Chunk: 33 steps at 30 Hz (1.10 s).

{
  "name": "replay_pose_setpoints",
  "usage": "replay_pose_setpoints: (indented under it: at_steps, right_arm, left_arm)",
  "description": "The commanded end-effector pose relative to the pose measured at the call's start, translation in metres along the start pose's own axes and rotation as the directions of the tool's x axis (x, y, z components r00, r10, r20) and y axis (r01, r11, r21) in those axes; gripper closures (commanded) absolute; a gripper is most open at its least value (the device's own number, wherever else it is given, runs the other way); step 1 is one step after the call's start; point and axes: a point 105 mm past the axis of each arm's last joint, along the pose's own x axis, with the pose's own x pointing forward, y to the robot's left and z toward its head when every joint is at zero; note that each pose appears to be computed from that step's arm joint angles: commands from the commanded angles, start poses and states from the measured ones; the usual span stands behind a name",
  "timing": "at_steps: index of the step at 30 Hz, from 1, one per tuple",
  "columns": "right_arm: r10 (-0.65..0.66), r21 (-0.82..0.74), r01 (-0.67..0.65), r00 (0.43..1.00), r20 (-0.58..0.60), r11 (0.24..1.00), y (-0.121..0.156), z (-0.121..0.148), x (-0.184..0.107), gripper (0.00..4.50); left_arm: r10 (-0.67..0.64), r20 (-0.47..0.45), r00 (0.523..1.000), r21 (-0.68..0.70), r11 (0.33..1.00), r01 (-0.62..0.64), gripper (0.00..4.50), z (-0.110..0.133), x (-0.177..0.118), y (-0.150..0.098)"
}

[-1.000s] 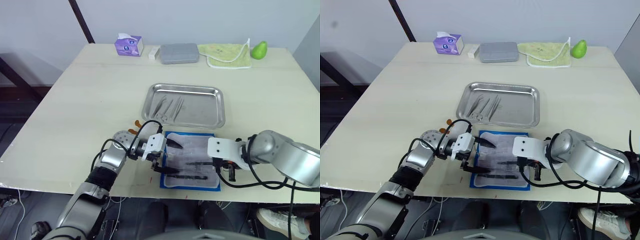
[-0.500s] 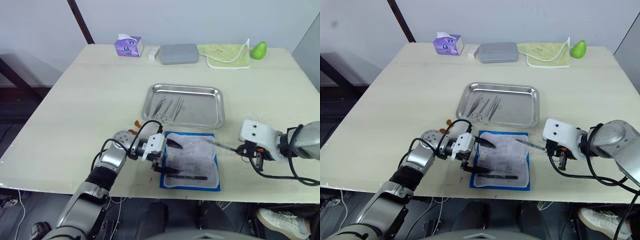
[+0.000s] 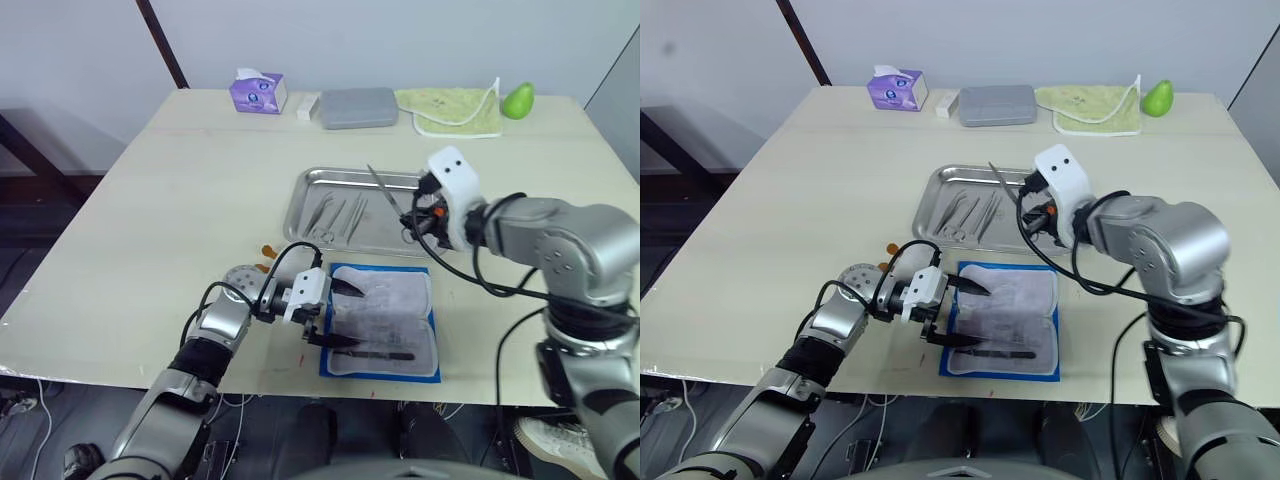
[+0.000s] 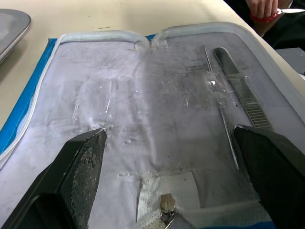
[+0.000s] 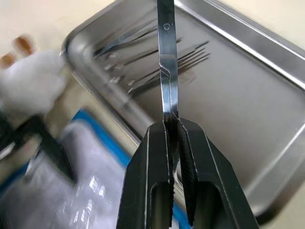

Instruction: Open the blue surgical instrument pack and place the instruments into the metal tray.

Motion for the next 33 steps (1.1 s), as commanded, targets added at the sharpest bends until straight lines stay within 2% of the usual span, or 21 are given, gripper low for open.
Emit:
replay_pose_setpoints:
  at_steps: [1, 7, 13, 33]
  right_arm:
    - [-0.099, 0.091, 0.096, 0.994, 0.035, 0.991, -0.007, 0.015, 0.014, 4.48]
    - [-0.164, 0.196, 0.164, 0.986, -0.015, 0.967, -0.003, 0.009, 0.053, 4.48]
    - [-0.162, 0.222, 0.173, 0.984, -0.068, 0.960, 0.007, -0.003, 0.073, 4.48]
    - [-0.210, 0.184, 0.229, 0.971, -0.119, 0.956, -0.015, -0.011, 0.085, 4.48]
  left_arm:
    - [-0.013, -0.092, 0.996, -0.112, 0.994, 0.003, 0.00, -0.031, 0.006, -0.014]
    - [-0.004, -0.095, 0.996, -0.119, 0.993, -0.007, 0.00, -0.033, 0.005, -0.016]
    - [0.000, -0.093, 0.996, -0.124, 0.992, -0.012, 0.00, -0.034, 0.005, -0.017]
    - [0.007, -0.090, 0.996, -0.130, 0.991, -0.018, 0.00, -0.033, 0.004, -0.018]
